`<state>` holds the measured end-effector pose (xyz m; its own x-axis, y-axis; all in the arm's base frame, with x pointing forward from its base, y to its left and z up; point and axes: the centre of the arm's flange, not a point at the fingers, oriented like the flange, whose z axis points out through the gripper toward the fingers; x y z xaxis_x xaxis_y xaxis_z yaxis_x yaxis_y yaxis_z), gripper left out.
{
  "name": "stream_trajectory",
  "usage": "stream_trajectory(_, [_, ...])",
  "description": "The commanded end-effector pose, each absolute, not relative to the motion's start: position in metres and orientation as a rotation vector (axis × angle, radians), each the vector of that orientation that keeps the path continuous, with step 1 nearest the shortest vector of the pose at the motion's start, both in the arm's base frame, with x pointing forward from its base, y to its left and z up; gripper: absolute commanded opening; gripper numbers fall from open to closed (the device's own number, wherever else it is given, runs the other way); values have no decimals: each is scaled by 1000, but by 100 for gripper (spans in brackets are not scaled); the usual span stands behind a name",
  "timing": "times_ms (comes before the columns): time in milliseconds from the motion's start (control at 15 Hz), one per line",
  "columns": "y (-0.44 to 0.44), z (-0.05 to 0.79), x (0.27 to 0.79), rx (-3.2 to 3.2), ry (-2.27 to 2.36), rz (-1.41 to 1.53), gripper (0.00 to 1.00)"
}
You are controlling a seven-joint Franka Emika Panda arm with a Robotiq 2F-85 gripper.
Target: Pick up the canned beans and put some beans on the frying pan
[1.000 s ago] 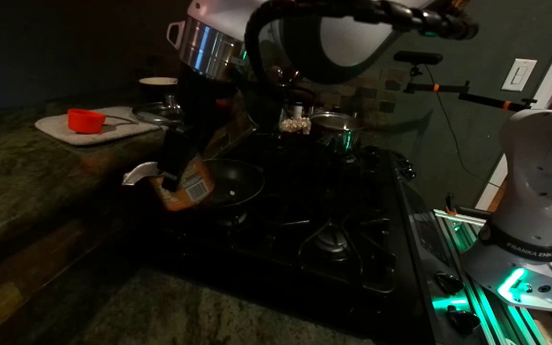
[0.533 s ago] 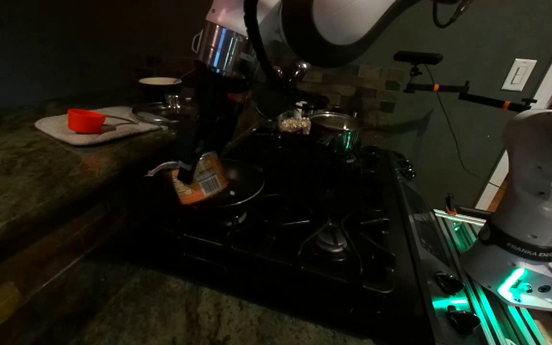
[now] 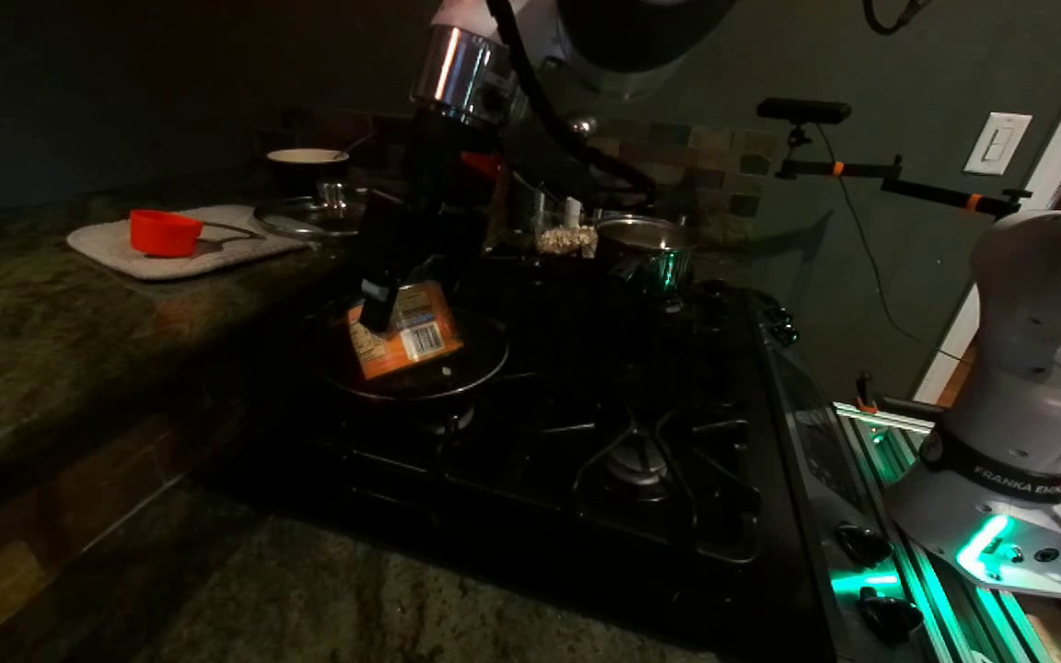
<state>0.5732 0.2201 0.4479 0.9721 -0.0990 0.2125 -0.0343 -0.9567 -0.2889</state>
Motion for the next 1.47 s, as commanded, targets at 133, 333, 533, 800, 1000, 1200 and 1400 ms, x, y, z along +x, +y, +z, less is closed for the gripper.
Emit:
stream_trajectory(133, [216,449,573,-2829,114,-325,94])
stream_trajectory(333, [217,447,575,-2838,122,-294,69])
stream_trajectory(533, [206,451,583,-2840,166,-255,69])
stream_trajectory(800, [185,456,591,-2836,216,-141,69])
stream_trajectory(1000, [173,460,596,-2815,250,-36,69])
stream_trajectory(1200, [168,462,599,-2782,274,54,69])
stream_trajectory(1400, [167,462,604,-2741,297,126,69])
